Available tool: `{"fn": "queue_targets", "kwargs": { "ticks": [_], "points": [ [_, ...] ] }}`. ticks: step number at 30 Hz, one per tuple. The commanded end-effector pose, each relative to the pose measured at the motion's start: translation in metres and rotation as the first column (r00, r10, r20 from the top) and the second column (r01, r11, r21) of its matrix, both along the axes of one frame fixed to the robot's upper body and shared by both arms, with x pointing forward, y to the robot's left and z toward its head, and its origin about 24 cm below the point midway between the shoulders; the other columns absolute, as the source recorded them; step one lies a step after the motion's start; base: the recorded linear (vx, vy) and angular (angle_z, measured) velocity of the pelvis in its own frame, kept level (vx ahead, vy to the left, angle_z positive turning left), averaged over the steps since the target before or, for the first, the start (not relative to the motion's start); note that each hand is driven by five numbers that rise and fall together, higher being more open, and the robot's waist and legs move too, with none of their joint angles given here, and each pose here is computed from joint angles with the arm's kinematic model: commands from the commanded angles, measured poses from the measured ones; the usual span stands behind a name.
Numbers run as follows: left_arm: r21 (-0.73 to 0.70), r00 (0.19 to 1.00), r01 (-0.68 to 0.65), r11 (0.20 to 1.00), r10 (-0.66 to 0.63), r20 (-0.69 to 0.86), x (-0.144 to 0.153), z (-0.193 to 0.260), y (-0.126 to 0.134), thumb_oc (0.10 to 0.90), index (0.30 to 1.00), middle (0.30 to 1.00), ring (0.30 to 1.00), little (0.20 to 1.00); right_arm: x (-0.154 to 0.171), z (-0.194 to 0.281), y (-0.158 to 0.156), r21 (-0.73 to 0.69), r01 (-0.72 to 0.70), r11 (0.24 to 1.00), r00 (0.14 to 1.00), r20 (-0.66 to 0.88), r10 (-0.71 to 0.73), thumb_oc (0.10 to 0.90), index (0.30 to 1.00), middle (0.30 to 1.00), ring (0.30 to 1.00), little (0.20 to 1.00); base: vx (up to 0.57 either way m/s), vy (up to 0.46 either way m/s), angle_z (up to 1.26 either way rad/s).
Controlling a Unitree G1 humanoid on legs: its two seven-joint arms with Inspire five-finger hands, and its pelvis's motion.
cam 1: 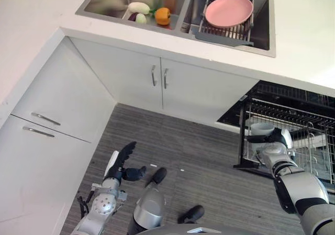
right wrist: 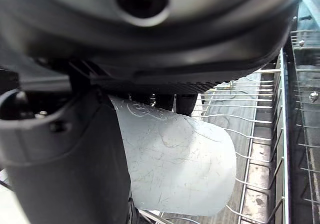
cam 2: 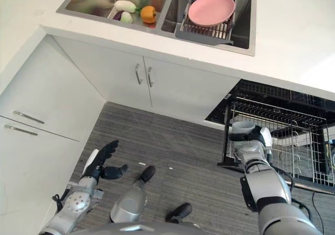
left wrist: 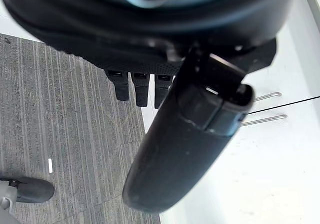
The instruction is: Place the dishes in the dishwasher.
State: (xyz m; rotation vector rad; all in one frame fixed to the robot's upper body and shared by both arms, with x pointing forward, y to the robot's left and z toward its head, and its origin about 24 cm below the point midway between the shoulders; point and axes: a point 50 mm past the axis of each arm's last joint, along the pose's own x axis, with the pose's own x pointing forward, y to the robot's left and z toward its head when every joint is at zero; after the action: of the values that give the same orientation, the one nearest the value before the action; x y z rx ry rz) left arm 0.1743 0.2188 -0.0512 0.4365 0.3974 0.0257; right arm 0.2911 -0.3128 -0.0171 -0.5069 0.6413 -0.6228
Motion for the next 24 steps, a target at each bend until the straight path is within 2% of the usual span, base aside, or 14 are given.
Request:
{"fn": "queue_targets", "kwargs": {
  "ticks": [1,2,3,9,15,24],
  "points": [
    [-0.013,0.991,0.061,0.998,-0.059,0.121,0.011,0.017,-0.015,0.800,0.900,0.900,0.900,0.900,0.005,0.026,-0.023,-0.081,0.072,0.994,0.991,0.121,-0.062,0.400,0.300,0.300,0.300,0.300,0.00,0.000,0.00],
    [-0.012,0.991,0.061,0.998,-0.059,0.117,0.011,0.017,-0.014,0.800,0.900,0.900,0.900,0.900,0.002,0.022,-0.023,-0.063,0.081,0.995,0.991,0.111,-0.073,0.455,0.382,0.382,0.382,0.382,0.00,0.000,0.00],
    [-0.012,0.992,0.062,0.998,-0.060,0.111,0.010,0.017,-0.013,0.800,0.900,0.900,0.900,0.900,-0.001,0.019,-0.025,-0.037,0.087,0.996,0.991,0.105,-0.083,0.800,0.900,0.900,0.900,0.900,0.00,0.000,0.00],
    [-0.009,0.995,0.044,0.999,-0.043,0.088,0.008,0.013,-0.008,0.800,0.900,0.900,0.900,0.900,-0.006,0.015,-0.027,0.014,0.103,0.995,0.988,0.110,-0.104,0.800,0.900,0.900,0.900,0.900,0.00,0.000,0.00],
    [0.045,0.999,0.006,0.999,-0.004,-0.035,-0.004,-0.009,0.005,0.800,0.900,0.900,0.900,0.900,-0.002,0.010,-0.012,0.126,0.069,0.990,0.977,0.193,-0.093,0.800,0.900,0.900,0.900,0.900,0.00,0.001,-0.03],
    [0.028,0.991,-0.058,0.998,0.061,-0.119,-0.015,-0.026,0.009,0.800,0.900,0.900,0.900,0.900,0.013,0.022,-0.004,0.114,-0.022,0.993,0.972,0.235,-0.006,0.800,0.900,0.900,0.900,0.900,-0.03,0.039,-0.11]
  ]
}}
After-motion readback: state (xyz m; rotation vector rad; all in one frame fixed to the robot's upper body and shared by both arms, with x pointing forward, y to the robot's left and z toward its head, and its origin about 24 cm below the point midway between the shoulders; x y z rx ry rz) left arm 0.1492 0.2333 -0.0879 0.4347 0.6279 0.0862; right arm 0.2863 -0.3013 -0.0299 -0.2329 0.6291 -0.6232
